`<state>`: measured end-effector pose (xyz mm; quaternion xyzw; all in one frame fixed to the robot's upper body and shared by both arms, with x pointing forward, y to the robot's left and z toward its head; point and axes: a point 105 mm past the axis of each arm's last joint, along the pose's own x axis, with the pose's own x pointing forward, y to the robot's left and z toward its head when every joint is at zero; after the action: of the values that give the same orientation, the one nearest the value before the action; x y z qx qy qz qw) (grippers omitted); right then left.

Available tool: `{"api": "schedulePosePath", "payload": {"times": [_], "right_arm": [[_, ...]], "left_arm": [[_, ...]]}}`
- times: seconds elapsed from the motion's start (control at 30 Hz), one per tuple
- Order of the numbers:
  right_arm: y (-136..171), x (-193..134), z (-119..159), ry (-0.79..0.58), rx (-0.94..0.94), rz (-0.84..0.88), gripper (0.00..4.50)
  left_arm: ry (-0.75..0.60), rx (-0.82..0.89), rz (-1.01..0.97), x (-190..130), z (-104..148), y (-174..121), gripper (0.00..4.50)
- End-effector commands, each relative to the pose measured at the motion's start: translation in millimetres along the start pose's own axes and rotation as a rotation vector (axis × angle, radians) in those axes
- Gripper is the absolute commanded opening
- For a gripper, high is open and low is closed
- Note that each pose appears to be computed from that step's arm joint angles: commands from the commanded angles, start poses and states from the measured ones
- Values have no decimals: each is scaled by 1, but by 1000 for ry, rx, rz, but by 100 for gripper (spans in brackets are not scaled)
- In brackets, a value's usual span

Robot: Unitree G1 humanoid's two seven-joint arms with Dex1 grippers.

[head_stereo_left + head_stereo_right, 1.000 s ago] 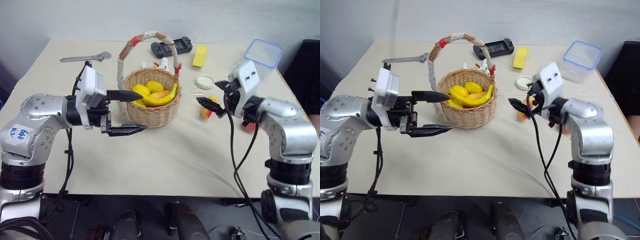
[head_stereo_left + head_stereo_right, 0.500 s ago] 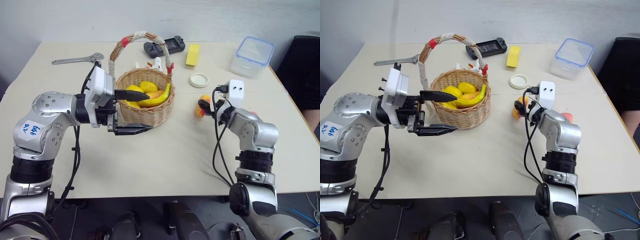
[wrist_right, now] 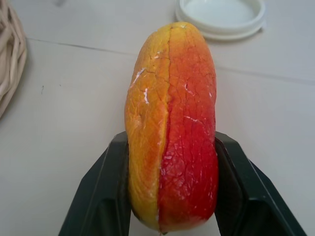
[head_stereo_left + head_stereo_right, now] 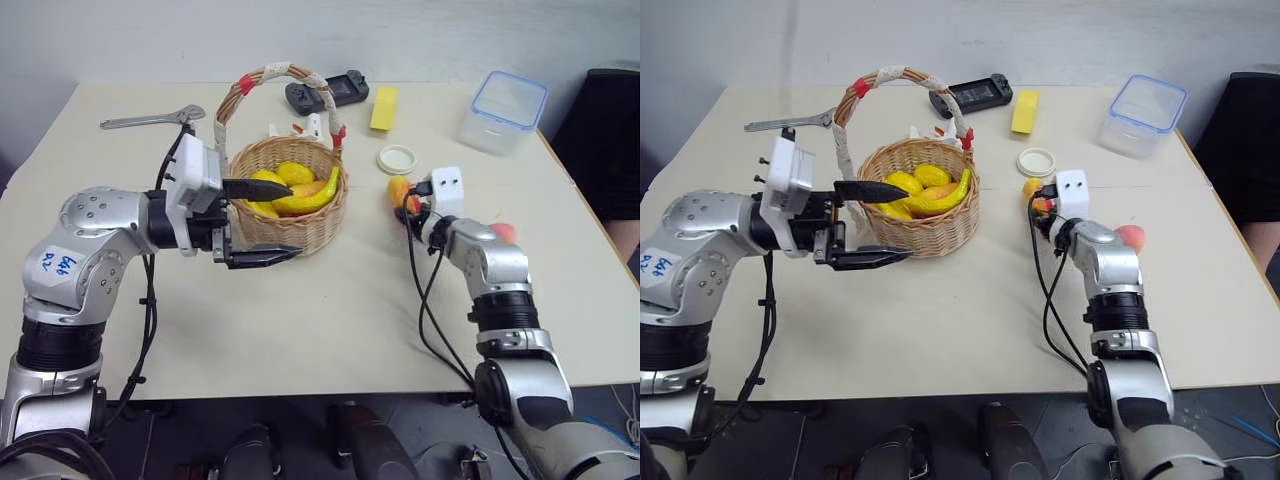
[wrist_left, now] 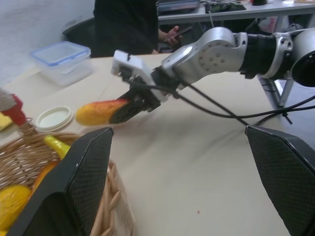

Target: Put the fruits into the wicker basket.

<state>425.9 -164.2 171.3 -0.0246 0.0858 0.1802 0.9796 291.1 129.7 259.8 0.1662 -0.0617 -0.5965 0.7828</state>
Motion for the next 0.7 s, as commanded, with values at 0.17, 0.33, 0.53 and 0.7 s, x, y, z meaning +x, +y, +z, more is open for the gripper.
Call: {"api": "schedulePosePath", "payload": {"times": [0.17, 0.33, 0.53, 0.7], "right_arm": [[85, -57, 76, -120, -134, 585, 161], [128, -41, 100, -106, -218, 681, 161], [171, 5, 103, -93, -321, 677, 217], [175, 22, 112, -131, -324, 631, 358]], "left_arm": [[13, 24, 129, -30, 11, 9, 450], [15, 31, 164, -35, 14, 10, 450], [9, 38, 163, -31, 16, 7, 450], [1, 41, 154, -28, 17, 5, 450]]}}
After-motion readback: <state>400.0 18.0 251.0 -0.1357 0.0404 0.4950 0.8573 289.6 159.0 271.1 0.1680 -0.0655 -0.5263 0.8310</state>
